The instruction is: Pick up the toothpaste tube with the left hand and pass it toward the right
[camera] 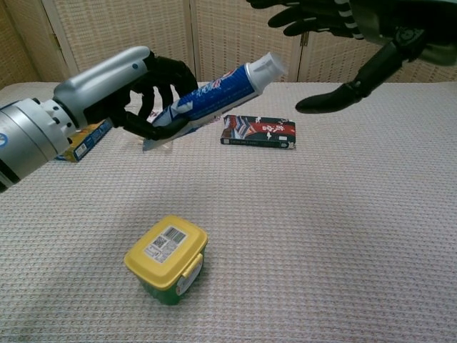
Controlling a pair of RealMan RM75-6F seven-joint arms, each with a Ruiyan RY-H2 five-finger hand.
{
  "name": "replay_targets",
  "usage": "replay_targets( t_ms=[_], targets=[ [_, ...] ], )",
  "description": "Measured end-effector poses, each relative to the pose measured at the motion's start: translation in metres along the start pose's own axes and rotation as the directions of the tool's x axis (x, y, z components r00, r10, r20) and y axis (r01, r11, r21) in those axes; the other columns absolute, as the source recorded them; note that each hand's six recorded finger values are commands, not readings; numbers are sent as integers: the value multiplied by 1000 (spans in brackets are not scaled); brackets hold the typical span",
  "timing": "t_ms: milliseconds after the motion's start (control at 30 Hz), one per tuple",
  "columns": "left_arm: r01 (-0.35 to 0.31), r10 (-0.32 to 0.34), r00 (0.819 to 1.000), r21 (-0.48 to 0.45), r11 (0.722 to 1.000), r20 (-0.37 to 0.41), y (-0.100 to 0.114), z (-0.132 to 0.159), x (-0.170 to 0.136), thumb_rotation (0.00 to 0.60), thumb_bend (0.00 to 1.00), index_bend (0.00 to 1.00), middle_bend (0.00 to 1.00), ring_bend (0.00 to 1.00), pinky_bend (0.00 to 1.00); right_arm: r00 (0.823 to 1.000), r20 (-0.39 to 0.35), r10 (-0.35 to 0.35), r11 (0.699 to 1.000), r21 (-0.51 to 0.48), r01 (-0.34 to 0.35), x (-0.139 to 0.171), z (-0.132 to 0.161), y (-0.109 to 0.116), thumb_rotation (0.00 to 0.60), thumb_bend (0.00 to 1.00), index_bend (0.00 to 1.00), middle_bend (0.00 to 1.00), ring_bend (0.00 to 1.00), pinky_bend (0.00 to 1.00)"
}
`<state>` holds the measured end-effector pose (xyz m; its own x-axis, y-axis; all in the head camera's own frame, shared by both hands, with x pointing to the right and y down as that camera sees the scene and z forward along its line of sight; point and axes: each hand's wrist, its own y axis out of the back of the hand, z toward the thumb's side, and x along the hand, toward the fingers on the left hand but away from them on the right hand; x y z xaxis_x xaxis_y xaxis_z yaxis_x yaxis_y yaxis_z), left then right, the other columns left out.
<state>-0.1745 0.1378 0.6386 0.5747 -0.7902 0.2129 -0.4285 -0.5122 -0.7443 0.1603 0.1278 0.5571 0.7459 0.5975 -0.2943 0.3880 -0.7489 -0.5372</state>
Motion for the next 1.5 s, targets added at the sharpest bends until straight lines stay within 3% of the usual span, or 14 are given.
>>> replay_targets(
  t_ms=[233, 1067, 1500],
  targets=[
    [-5, 5, 1000, -13, 1000, 9, -3, 7, 2, 600, 752, 754, 825, 726, 717, 998, -53, -25, 993, -116, 19, -20, 4, -7, 570, 251, 0, 0, 0, 0],
    [-54, 55, 998, -72, 996, 20, 3, 14, 7, 600, 758, 754, 824, 725, 716, 990, -113, -80, 959, -278, 46, -49, 12, -16, 570, 252, 0, 0, 0, 0],
    [-62, 62, 998, -158, 985, -4, 7, 12, 10, 600, 763, 754, 825, 725, 717, 979, -158, -131, 934, -350, 69, -57, 18, -19, 568, 252, 0, 0, 0, 0]
  ],
)
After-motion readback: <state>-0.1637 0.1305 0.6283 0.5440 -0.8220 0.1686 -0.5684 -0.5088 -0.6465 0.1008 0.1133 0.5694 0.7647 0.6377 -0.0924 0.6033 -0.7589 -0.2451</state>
